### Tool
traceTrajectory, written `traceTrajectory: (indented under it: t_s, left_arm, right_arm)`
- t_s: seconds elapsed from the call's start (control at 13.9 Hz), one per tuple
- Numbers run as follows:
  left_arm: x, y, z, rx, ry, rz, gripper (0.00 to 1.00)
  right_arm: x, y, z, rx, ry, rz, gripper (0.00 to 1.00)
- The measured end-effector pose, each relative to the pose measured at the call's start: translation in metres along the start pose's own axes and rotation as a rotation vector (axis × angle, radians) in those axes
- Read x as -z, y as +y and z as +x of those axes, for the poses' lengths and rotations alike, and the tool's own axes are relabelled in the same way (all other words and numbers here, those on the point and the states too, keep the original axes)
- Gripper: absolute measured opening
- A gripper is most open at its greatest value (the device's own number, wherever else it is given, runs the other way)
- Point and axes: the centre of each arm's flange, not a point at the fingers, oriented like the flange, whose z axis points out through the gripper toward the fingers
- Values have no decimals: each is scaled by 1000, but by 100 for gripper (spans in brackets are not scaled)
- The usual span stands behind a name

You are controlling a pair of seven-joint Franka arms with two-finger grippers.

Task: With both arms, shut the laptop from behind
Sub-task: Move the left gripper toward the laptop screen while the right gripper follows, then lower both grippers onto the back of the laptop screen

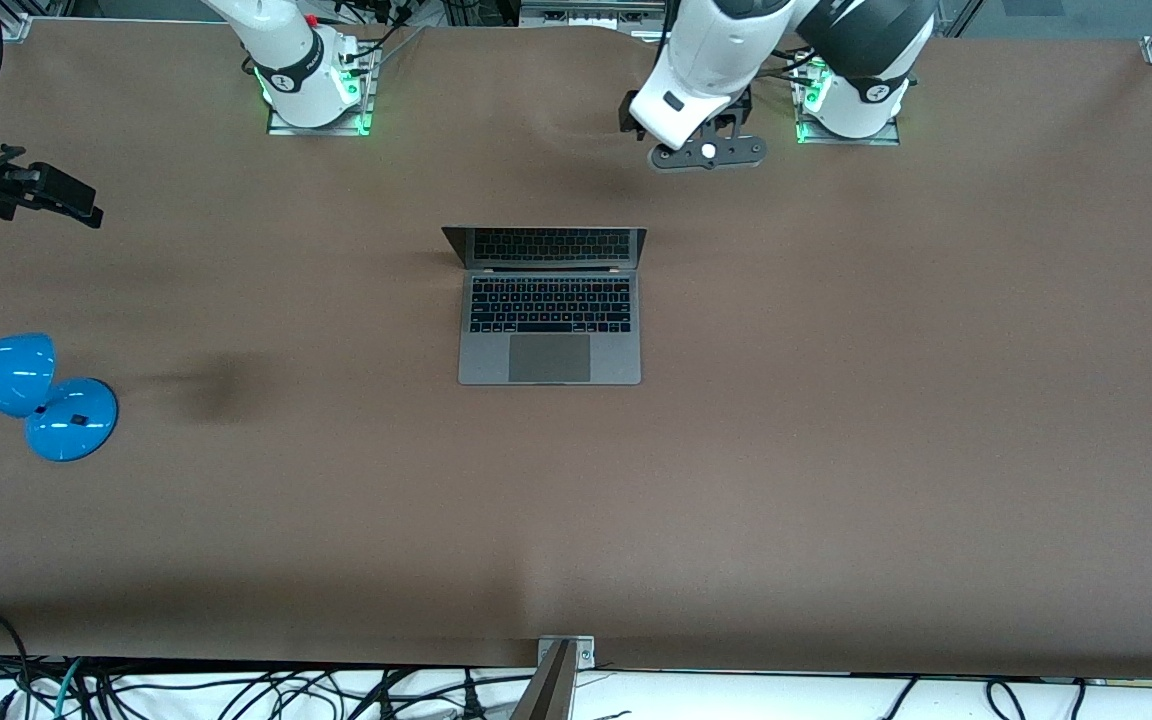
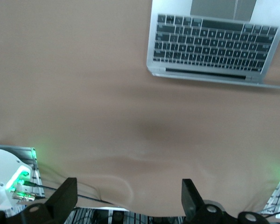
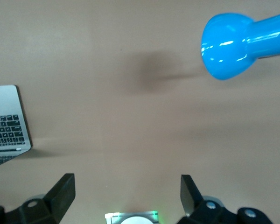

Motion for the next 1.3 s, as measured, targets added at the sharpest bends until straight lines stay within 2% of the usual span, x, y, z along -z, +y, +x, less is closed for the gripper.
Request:
traceTrajectory:
  t_s: [0.29,0.65,0.79,0.94,1.15,1.3]
  left_arm:
    - [-12,16,-13,-33,-19,13,53]
    - [-20,12,8,-80,-57,1,3]
    - [-19,13,16,-83,-70,-13,1]
    - [-16,15,20,-78,-67,-28,1]
    - [-13,21,22,28,-38,-62,1]
    - [-25,28,23,94,-28,-81,1]
  right_arm:
    - [-10,-29,-3,73,-62,4,100]
    - [-45,-97,-18,201,-269,-28,100]
    - [-53,-133,-29,257,-306,-19,100]
    - [-60,-168,-41,262,-321,-21,100]
    - [-78,-221,-59,224,-309,-41,100]
    - [-95,-260,-75,204,-283,-63,100]
